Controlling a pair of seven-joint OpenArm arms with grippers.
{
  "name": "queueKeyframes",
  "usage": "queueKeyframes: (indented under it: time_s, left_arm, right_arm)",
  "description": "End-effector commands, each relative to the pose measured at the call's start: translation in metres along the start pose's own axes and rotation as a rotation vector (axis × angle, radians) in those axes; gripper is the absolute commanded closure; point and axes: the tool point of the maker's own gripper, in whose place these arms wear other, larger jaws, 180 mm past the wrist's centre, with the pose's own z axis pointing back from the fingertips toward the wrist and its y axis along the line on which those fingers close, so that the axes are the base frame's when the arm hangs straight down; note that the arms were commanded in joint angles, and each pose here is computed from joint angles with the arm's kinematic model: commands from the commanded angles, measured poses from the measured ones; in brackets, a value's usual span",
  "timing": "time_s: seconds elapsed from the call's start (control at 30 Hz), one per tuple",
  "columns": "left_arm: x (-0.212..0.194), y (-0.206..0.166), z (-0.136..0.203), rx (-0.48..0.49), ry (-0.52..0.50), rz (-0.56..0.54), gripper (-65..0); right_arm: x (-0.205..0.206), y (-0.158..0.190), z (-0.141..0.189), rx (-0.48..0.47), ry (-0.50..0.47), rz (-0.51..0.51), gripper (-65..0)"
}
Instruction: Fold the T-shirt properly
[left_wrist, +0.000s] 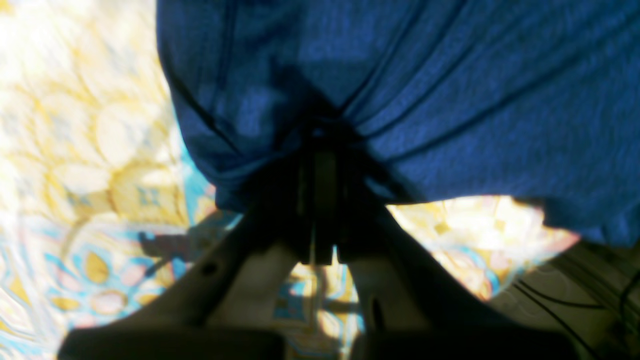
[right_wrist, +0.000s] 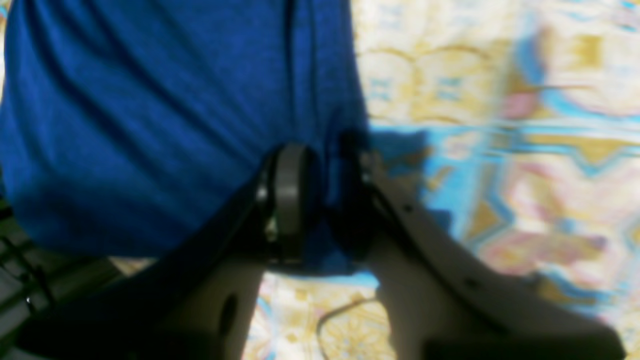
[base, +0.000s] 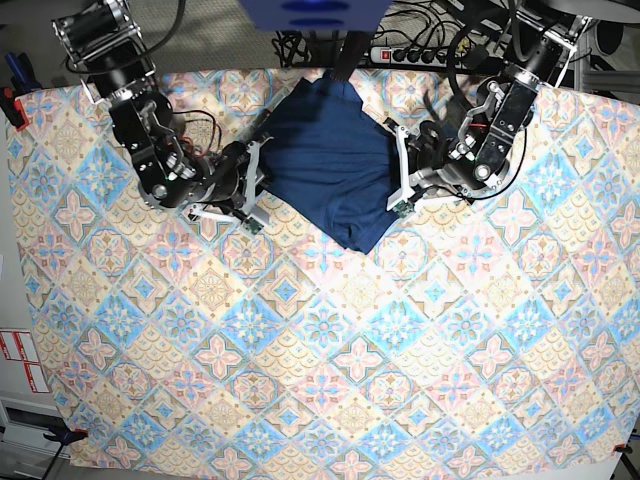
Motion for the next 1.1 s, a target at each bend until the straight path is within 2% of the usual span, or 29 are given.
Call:
queueKeyframes:
  time_s: [0.0,0.07,0.27,0.5,0.63,0.73,0.97,1.07]
  left_arm:
    - [0.013,0.005,0.003,0.030,-0.026,-0.016,0.0]
    - [0.020,0.010,0.003,0.069,-0.029,-0.042,0.0]
    - [0.041,0.003,-0.002,0.096,-0.044,-0.106,0.0]
    - [0.069,0.014,0.001,0.165,-0.133,-0.151,0.0]
    - [0.070,0.023,0.005,0.200,-0.137,-0.153,0.0]
    - [0.063,0.045,0.019,0.241,-0.165,-0.063,0.0]
    - [0.043,0.093,0.088,0.413,-0.318,0.195,0.0]
    - [0.023,0.113,0.110,0.488,-0.358,0.341,0.0]
  right_arm:
    - [0.017,-0.007,0.012,-0.021,-0.069,-0.001,-12.7]
    - [0.019,-0.017,0.025,-0.057,-0.110,-0.034,-12.7]
    - [0.020,-0.027,0.054,-0.120,-0.181,-0.076,-12.7]
    - [0.011,-0.002,0.056,-0.086,-0.180,-0.061,-12.7]
    - [0.014,0.017,0.053,-0.048,-0.182,-0.028,-12.7]
    - [0.023,0.044,0.046,0.014,-0.187,0.035,-12.7]
    - [0.066,0.112,0.034,0.168,-0.222,0.280,-12.7]
    - [0.093,0.137,0.032,0.215,-0.263,0.361,-12.7]
